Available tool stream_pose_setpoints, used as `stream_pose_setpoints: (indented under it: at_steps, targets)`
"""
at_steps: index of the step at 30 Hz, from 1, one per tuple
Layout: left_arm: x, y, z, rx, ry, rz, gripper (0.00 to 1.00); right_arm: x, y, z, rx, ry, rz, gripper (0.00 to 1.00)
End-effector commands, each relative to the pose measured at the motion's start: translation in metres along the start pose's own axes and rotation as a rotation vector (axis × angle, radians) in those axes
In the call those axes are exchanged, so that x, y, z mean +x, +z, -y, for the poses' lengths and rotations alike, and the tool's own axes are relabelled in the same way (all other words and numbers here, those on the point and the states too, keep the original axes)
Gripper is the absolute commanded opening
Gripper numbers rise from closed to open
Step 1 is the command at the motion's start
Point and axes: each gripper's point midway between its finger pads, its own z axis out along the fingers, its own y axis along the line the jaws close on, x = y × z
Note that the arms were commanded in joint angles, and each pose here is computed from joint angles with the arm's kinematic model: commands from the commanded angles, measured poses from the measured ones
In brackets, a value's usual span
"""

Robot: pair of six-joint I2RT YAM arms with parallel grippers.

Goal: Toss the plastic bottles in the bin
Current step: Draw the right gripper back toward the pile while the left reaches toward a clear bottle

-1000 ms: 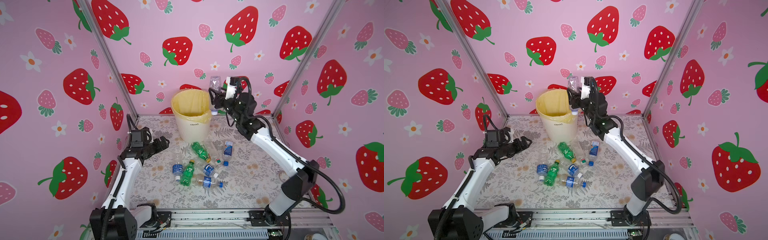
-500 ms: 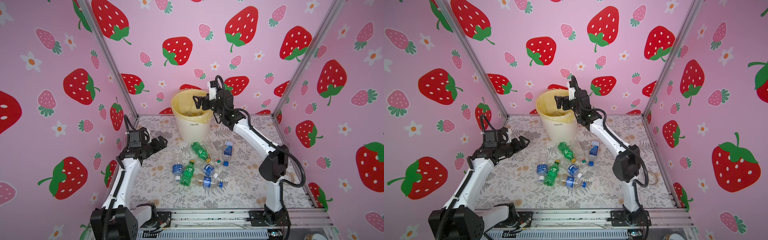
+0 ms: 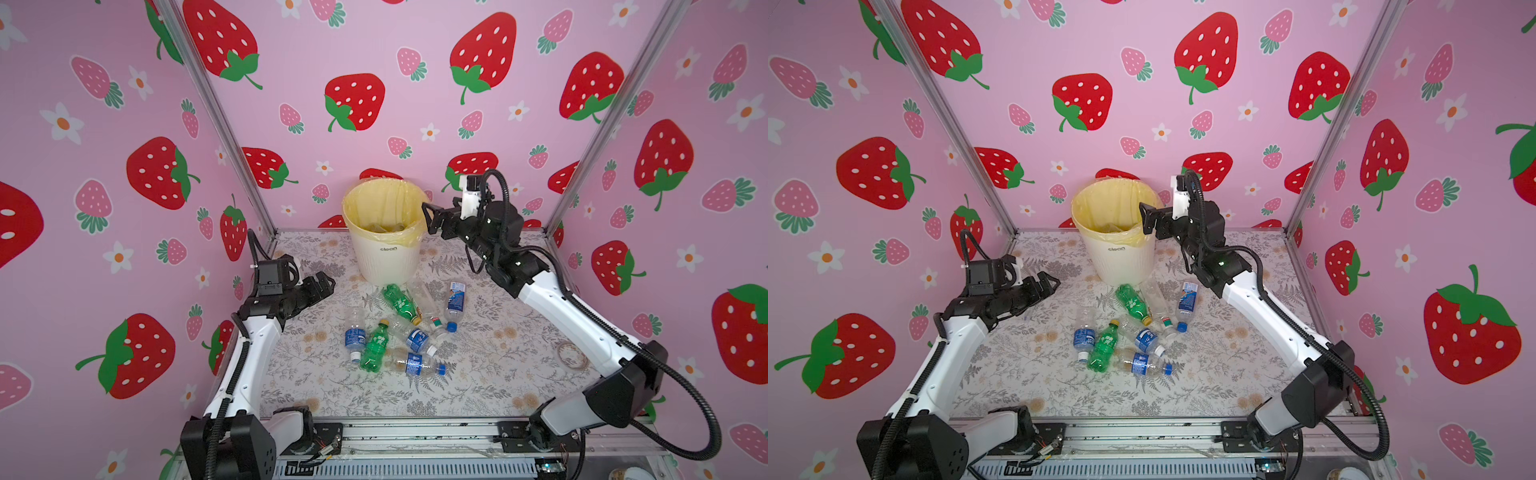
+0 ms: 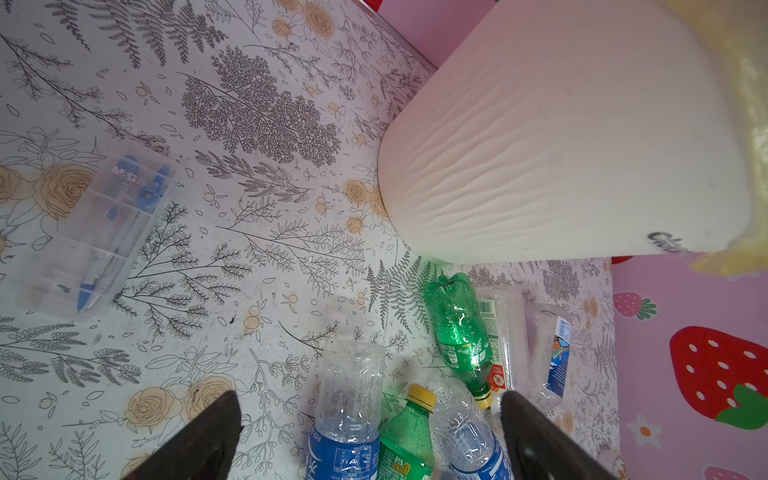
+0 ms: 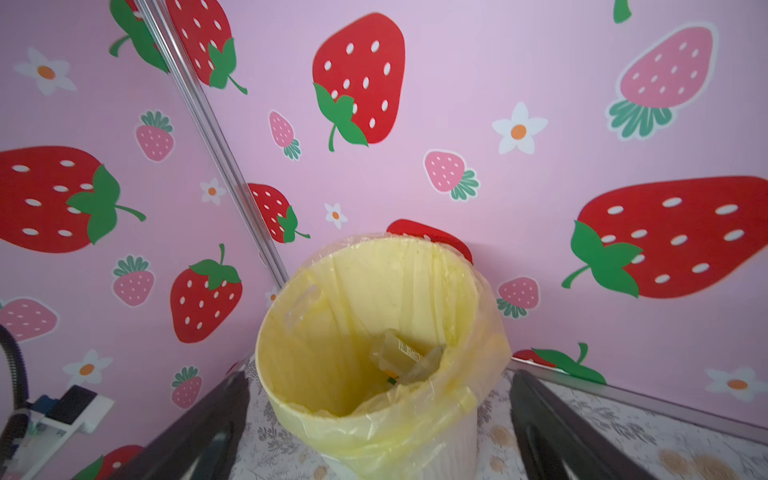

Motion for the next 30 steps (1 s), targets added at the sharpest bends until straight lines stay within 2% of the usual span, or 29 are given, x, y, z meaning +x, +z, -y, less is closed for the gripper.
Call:
stream_pose_setpoints:
  at_steps: [1,18,24,30]
  targets:
    - [0.0,-0.004,0.003,0.018,0.005,0.011,0.99,0.021,-0.013,0.018,0.067,0.005,-0.031,0.99]
    - [-0.001,-0.005,-0.003,-0.03,0.03,0.019,0.99,0.115,-0.103,0.057,0.19,0.099,-0.186,0.99]
    - [0.018,0.007,0.004,-0.001,-0.005,-0.04,0.99,0.15,-0.131,0.067,0.218,0.096,-0.256,0.99]
    - [0.043,0.015,0.014,-0.044,0.035,-0.08,0.99,0.177,-0.147,0.07,0.208,0.079,-0.313,0.99]
